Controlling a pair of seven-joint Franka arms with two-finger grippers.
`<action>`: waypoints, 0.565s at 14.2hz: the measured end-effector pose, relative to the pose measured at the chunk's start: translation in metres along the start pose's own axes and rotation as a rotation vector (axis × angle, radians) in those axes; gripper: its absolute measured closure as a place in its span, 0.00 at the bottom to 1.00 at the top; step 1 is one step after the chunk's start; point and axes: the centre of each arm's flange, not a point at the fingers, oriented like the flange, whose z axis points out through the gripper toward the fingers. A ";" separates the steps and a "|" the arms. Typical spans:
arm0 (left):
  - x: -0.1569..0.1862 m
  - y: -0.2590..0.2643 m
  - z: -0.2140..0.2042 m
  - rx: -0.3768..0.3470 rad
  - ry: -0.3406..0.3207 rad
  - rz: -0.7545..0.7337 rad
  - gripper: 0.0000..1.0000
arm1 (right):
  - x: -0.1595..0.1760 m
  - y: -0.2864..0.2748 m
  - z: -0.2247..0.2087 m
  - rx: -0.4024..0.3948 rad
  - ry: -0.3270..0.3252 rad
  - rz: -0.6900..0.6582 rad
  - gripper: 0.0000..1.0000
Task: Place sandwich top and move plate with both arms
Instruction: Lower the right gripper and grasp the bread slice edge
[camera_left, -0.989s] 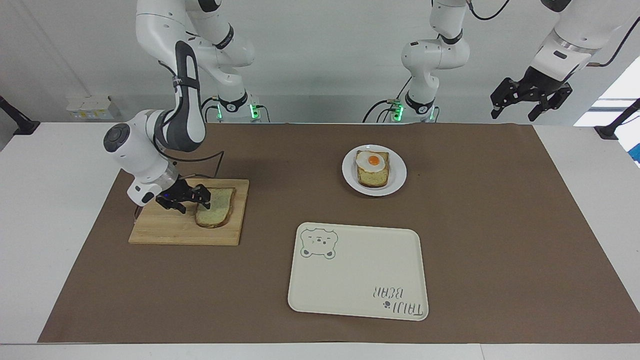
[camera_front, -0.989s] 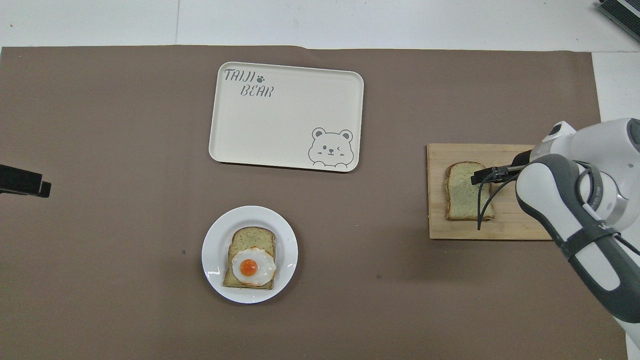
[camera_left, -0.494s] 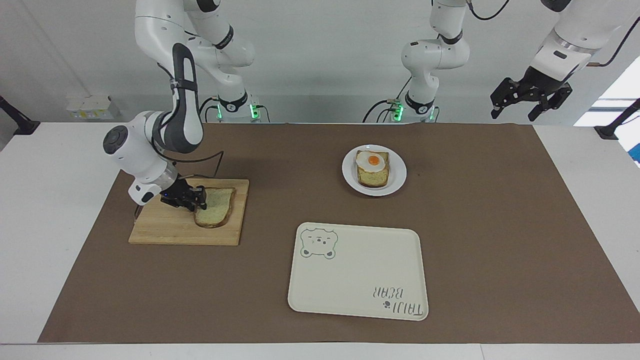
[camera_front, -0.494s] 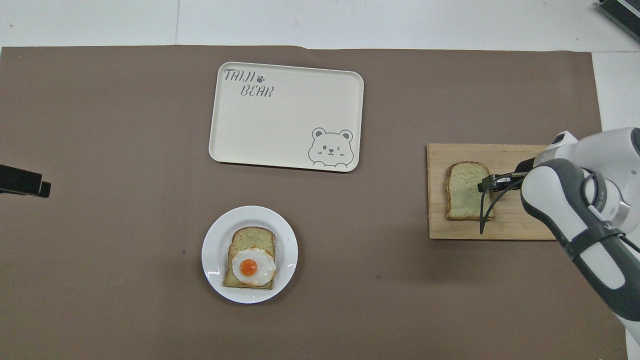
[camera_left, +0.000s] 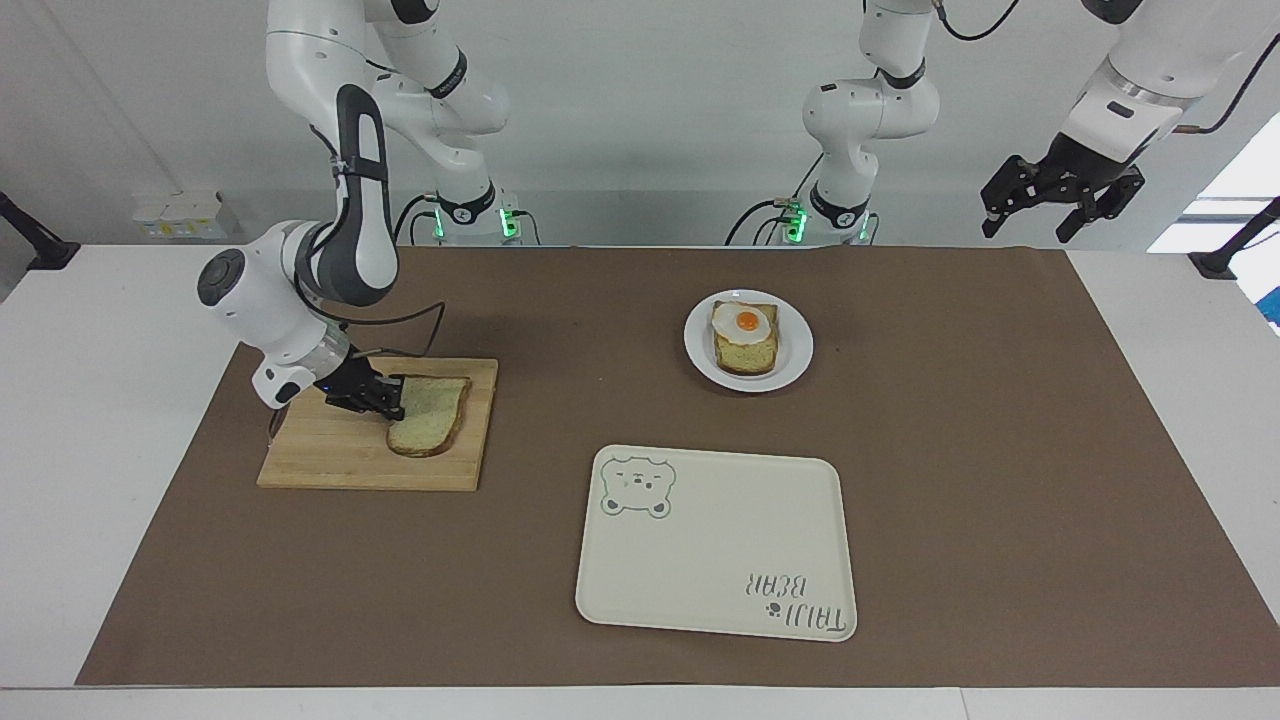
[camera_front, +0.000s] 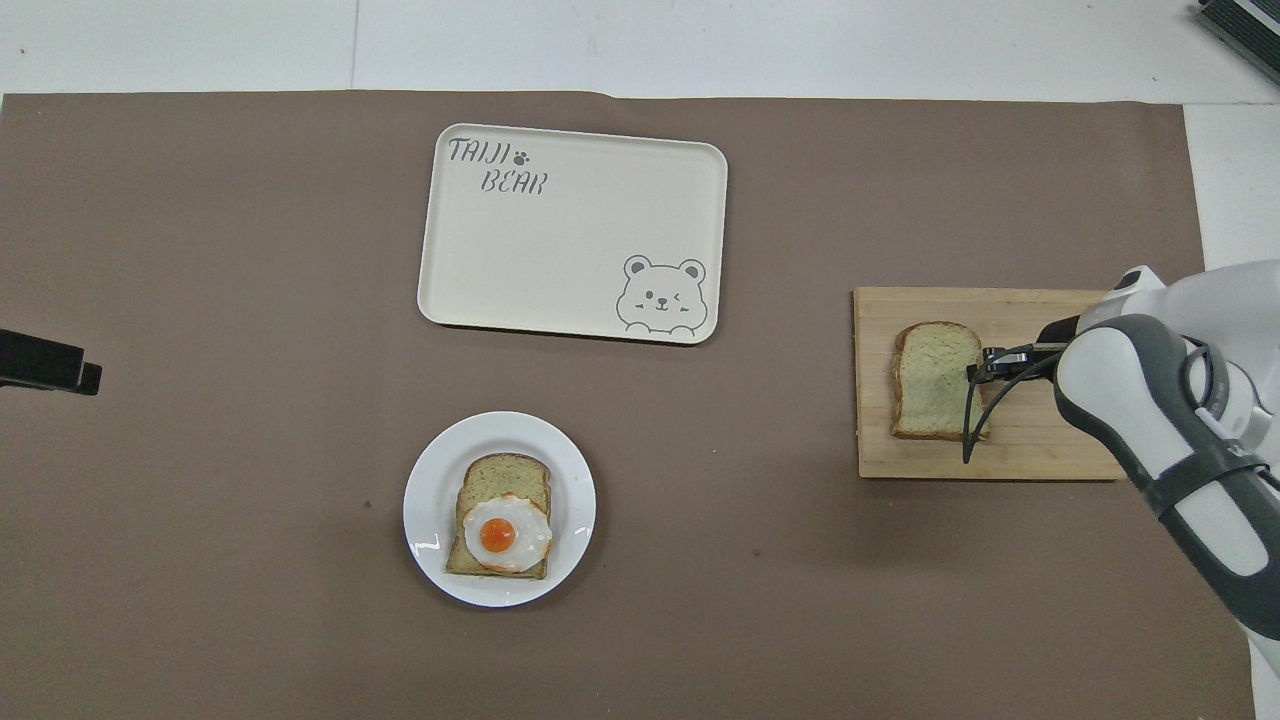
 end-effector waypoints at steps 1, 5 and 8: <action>0.000 0.000 0.000 0.000 0.000 0.000 0.00 | 0.001 0.000 -0.002 -0.001 0.006 -0.001 0.94; 0.000 0.000 0.000 0.000 0.000 0.000 0.00 | 0.007 -0.007 -0.025 0.002 0.033 -0.012 0.96; 0.000 0.000 0.000 0.000 0.000 0.000 0.00 | 0.005 -0.018 -0.053 0.024 0.016 -0.026 0.96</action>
